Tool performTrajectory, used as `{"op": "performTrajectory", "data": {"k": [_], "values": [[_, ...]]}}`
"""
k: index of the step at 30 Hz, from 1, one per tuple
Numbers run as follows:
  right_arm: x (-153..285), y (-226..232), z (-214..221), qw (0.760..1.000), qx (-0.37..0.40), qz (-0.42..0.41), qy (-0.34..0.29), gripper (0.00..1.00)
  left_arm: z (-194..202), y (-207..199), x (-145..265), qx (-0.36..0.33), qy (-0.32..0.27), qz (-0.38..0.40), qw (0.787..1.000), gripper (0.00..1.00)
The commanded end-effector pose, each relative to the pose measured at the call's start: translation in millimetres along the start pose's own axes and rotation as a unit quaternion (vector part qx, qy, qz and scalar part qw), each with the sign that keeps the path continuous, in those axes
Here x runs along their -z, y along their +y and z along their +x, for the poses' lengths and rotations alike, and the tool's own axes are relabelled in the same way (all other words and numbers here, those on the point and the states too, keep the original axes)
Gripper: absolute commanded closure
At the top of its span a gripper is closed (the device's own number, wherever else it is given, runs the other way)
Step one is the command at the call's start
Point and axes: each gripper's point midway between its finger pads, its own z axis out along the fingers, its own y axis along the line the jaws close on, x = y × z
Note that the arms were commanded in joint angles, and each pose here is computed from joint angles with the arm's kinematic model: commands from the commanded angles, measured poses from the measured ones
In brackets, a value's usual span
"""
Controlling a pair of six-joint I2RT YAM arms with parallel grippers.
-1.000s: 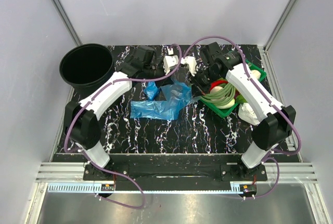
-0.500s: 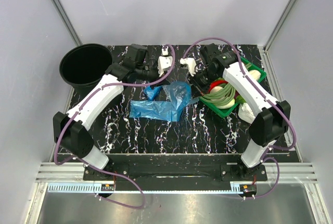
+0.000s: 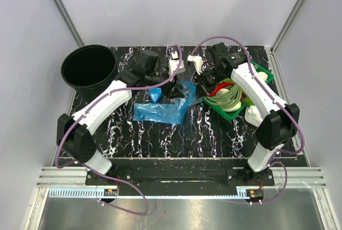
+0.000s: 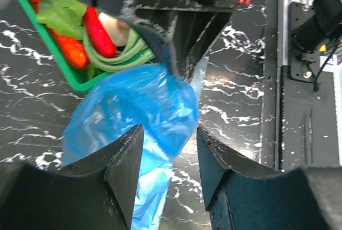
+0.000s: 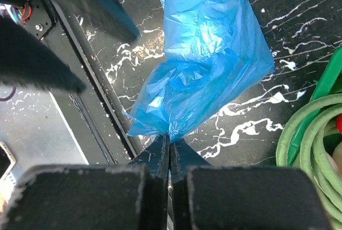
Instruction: Put the trash bags into the trash bin
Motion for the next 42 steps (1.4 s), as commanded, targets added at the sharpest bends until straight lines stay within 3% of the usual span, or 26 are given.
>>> {"op": "performTrajectory", "data": {"k": [1,11,13,15,16,31,42], "values": [[10,14,-27,0.998,0.012,-0.041,-0.053,1.0,-22,-12,-17,0.014,-0.042,0.018,0.999,0.51],[8,23,-27,0.994,0.0,-0.089,-0.064,1.0,-20,-4,-37,0.03,-0.043,0.02,0.998,0.52],[8,23,-26,0.994,-0.001,-0.09,-0.063,1.0,-19,-3,-38,0.031,-0.042,0.021,0.998,0.69],[7,22,-25,0.994,-0.001,-0.088,-0.061,1.0,-21,-4,-38,0.028,-0.044,0.023,0.998,0.95],[6,19,-23,0.995,-0.003,-0.083,-0.058,1.0,-21,-4,-36,0.027,-0.043,0.022,0.998,1.0],[10,1,-7,0.999,-0.007,-0.025,-0.044,1.0,-23,5,3,-0.012,-0.018,-0.035,0.999,1.0],[14,-4,-3,0.999,-0.003,-0.008,-0.042,1.0,-21,3,10,-0.02,-0.007,-0.036,0.999,1.0]]}}
